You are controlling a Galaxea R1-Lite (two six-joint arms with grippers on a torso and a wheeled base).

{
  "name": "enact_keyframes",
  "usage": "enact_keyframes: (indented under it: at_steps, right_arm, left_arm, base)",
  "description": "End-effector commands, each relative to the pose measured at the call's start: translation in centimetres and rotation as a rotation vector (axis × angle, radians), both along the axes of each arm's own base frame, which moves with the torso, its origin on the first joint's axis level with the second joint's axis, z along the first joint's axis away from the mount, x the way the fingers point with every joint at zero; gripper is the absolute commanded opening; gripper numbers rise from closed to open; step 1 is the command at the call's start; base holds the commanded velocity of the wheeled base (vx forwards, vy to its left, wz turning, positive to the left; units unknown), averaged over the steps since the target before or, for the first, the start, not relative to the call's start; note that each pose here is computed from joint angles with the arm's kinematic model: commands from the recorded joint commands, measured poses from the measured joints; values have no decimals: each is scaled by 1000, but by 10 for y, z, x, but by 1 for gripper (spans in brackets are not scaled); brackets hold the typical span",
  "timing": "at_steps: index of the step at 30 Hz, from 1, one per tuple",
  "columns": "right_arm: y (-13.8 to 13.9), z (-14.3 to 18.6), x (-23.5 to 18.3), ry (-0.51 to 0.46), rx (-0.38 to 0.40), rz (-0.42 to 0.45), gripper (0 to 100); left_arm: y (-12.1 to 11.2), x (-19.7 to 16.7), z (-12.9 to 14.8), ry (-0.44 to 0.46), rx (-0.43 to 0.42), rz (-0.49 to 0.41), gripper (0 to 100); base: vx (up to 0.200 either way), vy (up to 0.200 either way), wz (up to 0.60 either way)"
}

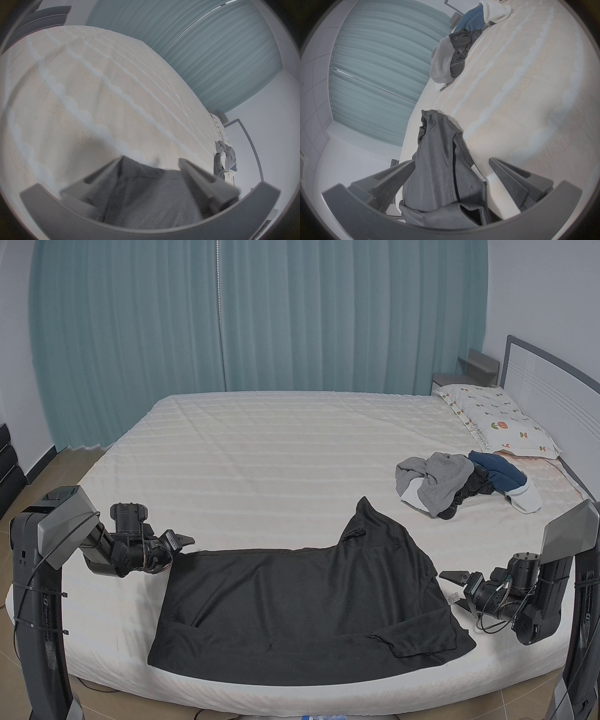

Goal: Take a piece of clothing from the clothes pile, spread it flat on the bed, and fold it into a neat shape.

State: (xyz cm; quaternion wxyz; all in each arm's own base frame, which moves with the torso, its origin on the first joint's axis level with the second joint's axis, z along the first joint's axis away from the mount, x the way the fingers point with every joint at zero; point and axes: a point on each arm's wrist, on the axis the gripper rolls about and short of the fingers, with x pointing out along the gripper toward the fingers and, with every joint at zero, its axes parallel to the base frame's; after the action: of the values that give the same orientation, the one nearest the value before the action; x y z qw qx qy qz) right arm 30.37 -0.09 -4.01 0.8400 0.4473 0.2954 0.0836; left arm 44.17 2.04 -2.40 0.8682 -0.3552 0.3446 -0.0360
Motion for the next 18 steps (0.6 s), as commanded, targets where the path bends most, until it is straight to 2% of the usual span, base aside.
enact_keyframes:
  at_steps: [1,9,18]
  right_arm:
    - [0,1,0,-11,0,0,100]
    - [0,1,0,-12,-1,0,100]
    - [0,0,0,-10,-2,-1,100]
  left_arm:
    - [0,0,0,0,0,2,0]
    - [1,1,1,-6,1,7,0]
    - [3,2,4,-14,43,73,0]
  base:
    - [0,0,0]
    - [0,0,0]
    - [0,0,0]
